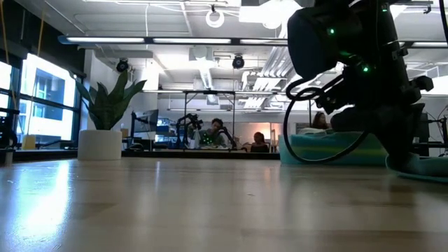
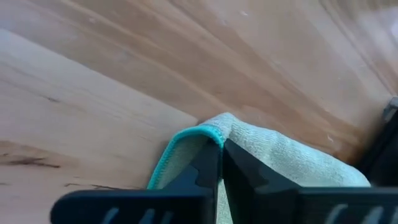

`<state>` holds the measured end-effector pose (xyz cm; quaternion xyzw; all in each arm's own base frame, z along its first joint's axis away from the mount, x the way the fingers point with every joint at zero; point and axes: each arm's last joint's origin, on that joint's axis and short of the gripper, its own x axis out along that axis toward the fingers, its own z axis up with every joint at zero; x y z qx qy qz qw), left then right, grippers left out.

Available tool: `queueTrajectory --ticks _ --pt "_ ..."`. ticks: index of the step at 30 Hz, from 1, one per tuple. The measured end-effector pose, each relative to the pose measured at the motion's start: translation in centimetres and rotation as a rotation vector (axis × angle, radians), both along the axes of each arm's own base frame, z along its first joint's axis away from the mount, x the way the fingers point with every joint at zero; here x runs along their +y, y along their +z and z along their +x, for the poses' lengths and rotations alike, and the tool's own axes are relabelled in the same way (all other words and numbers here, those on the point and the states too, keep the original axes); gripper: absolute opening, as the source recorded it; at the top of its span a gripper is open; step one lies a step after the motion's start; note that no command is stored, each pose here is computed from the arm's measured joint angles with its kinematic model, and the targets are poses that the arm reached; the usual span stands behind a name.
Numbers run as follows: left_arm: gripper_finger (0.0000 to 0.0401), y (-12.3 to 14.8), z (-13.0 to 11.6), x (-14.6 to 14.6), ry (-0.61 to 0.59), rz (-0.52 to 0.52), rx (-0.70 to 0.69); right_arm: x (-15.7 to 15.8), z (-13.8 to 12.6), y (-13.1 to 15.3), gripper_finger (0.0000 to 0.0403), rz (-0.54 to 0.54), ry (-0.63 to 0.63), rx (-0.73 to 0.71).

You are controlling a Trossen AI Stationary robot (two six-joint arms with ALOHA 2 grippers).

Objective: Fold microfiber towels
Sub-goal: Fold the green microfiber cloth

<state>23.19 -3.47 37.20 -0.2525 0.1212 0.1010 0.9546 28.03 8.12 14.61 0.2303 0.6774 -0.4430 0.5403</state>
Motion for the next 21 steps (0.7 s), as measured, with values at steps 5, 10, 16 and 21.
queueTrajectory --ticks 5,10,16,21 --pt "0.02 0.0 0.0 0.0 0.0 0.0 0.0 0.0 0.0 0.1 0.0004 0.018 0.04 0.012" --pt "0.02 0.0 0.0 0.0 0.0 0.0 0.0 0.4 1.3 2.1 0.0002 0.059 0.136 -0.014" --pt "0.02 -0.1 0.0 0.0 0.0 0.002 0.011 1.1 5.0 7.7 0.0001 0.005 0.309 -0.233" --pt "0.02 -0.3 -0.1 0.0 0.0 -0.002 0.03 1.2 6.9 14.1 0.0001 -0.122 0.399 -0.412"
